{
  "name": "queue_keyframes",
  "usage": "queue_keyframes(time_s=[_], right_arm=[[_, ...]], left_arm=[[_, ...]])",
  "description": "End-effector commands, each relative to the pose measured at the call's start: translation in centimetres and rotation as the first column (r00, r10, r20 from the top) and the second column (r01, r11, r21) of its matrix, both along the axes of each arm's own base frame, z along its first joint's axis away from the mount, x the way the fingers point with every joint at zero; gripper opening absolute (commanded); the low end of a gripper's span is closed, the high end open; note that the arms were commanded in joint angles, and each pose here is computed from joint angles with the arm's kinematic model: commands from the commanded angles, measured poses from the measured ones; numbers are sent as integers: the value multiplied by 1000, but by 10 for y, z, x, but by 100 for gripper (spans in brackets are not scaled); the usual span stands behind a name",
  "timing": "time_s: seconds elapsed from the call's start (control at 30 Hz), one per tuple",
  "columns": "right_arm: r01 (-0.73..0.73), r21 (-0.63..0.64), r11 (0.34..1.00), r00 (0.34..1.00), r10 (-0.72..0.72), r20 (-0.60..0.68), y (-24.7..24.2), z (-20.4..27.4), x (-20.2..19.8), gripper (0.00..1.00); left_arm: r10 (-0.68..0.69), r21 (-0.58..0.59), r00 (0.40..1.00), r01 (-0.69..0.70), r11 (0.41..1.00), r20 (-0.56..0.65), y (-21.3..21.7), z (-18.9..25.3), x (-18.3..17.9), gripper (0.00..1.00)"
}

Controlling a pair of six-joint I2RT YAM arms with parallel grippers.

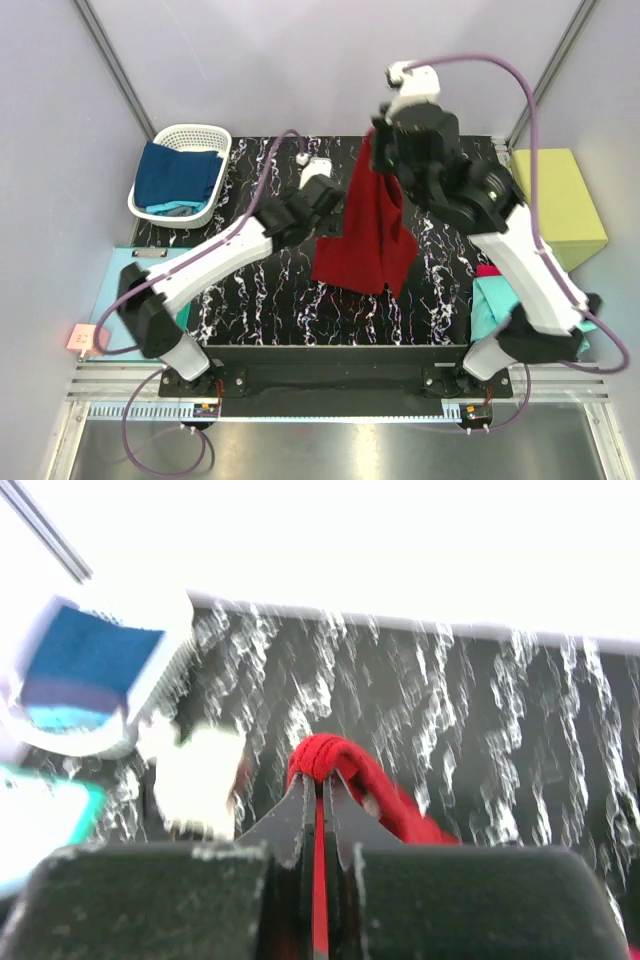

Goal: Fold and stack the t-shirts
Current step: Flatten out the tshirt

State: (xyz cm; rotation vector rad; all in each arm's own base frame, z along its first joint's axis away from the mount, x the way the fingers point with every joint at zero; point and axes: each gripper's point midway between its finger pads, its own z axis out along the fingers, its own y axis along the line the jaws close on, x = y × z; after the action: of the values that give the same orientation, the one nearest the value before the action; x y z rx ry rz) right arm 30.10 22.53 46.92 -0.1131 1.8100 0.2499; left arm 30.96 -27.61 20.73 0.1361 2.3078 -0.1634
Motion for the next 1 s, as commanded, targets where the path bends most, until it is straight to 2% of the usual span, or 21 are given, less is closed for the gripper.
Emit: queue_keyframes(time_s=[0.0, 0.17, 0.33, 0.43, 0.73, 0.87, 0.97], right_arm=[[-21, 57, 998, 970, 6, 243, 11, 89, 17, 0], [-4, 118, 993, 936, -38, 351, 6, 131, 20, 0], [-129, 247, 960, 879, -4, 477, 3, 189, -9, 0], [-206, 277, 939, 840, 24, 543, 5, 216, -37, 0], [-243, 254, 936, 830, 65, 555, 13, 221, -74, 0], [-308, 225, 924, 800, 123, 588, 24, 231, -103, 0], [-292, 196, 936, 785, 117, 608, 24, 237, -115, 0]], left_arm=[[87, -73, 988, -78, 994, 124, 34, 48, -7, 81], [107, -79, 988, -98, 992, 115, 55, 44, -25, 81], [117, -93, 988, -108, 990, 101, 70, 39, -40, 81], [115, -97, 990, -107, 990, 80, 73, 32, -47, 81], [121, -86, 989, -114, 990, 80, 79, 32, -51, 81], [131, -84, 987, -123, 989, 91, 80, 35, -50, 82], [136, -88, 986, -128, 988, 94, 79, 37, -48, 82]])
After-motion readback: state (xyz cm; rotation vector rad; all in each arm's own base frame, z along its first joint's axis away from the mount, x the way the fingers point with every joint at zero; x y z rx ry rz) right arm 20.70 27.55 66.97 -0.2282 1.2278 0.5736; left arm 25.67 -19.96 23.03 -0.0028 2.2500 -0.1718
